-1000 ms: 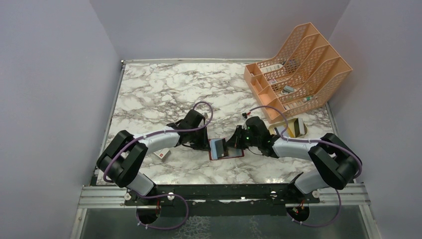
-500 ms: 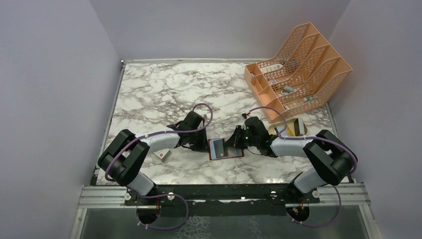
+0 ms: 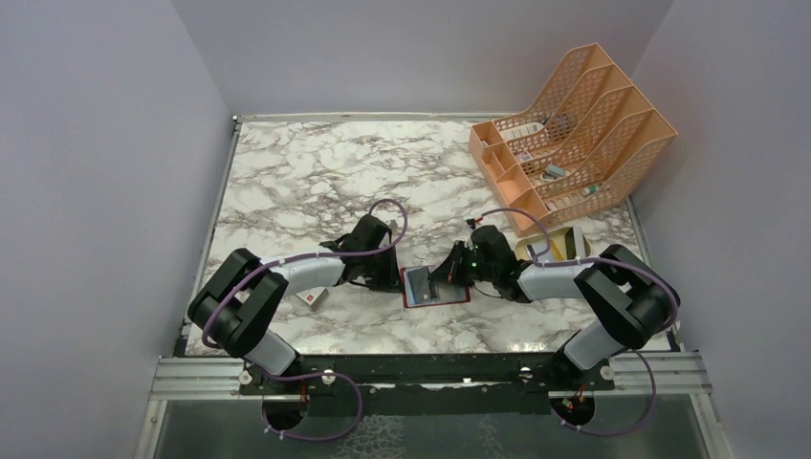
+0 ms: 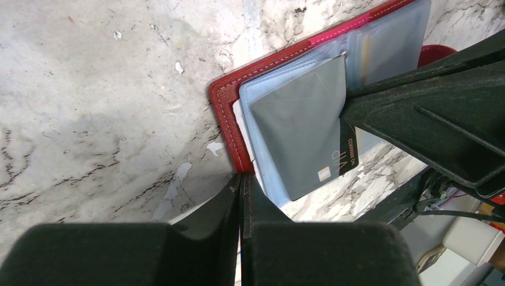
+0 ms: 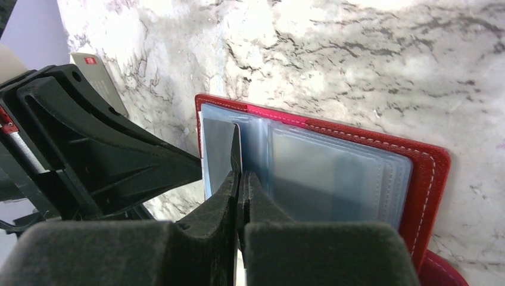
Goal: Put the credit cards into the card holder
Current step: Insert the credit card into the card holder.
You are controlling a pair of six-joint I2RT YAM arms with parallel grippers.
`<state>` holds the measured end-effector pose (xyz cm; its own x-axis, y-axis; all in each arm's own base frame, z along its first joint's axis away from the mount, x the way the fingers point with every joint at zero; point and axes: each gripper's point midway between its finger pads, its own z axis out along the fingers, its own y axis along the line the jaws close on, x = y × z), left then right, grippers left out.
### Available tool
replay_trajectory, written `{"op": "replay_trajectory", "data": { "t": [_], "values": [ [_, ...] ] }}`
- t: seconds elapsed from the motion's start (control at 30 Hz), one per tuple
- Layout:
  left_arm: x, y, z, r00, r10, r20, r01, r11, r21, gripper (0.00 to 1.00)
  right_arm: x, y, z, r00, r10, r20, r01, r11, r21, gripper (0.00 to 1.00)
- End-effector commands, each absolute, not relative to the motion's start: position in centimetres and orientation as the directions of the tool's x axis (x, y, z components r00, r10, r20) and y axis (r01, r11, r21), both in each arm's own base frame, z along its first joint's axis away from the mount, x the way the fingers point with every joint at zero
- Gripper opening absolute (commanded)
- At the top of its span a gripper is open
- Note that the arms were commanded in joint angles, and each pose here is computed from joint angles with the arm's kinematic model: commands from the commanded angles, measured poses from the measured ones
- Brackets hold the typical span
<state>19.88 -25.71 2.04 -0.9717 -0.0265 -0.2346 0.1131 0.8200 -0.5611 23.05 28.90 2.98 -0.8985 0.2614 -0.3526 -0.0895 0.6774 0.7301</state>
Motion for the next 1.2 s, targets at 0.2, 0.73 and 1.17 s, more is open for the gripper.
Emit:
{"op": "replay_trajectory", "data": {
  "t": [0.2,0.73,1.17],
  "values": [
    [19.1,-26.3,2.0,-0.978,-0.026,-0.206,0.106,0.789,-0.605,0.06,23.3,28.1,4.0,-0.862,0.346,-0.371,-0.064,0.652,0.755,0.01],
    [18.1,-27.1,2.4,-0.986,-0.076,-0.150,0.046,0.734,-0.678,0.05,22.8,28.2,3.9,-0.840,0.396,-0.372,-0.044,0.634,0.772,0.01],
    [17.9,-26.6,1.4,-0.987,-0.084,-0.139,0.028,0.751,-0.660,0.05,22.3,26.5,4.0,-0.809,0.438,-0.391,-0.016,0.650,0.760,0.01]
  ]
}}
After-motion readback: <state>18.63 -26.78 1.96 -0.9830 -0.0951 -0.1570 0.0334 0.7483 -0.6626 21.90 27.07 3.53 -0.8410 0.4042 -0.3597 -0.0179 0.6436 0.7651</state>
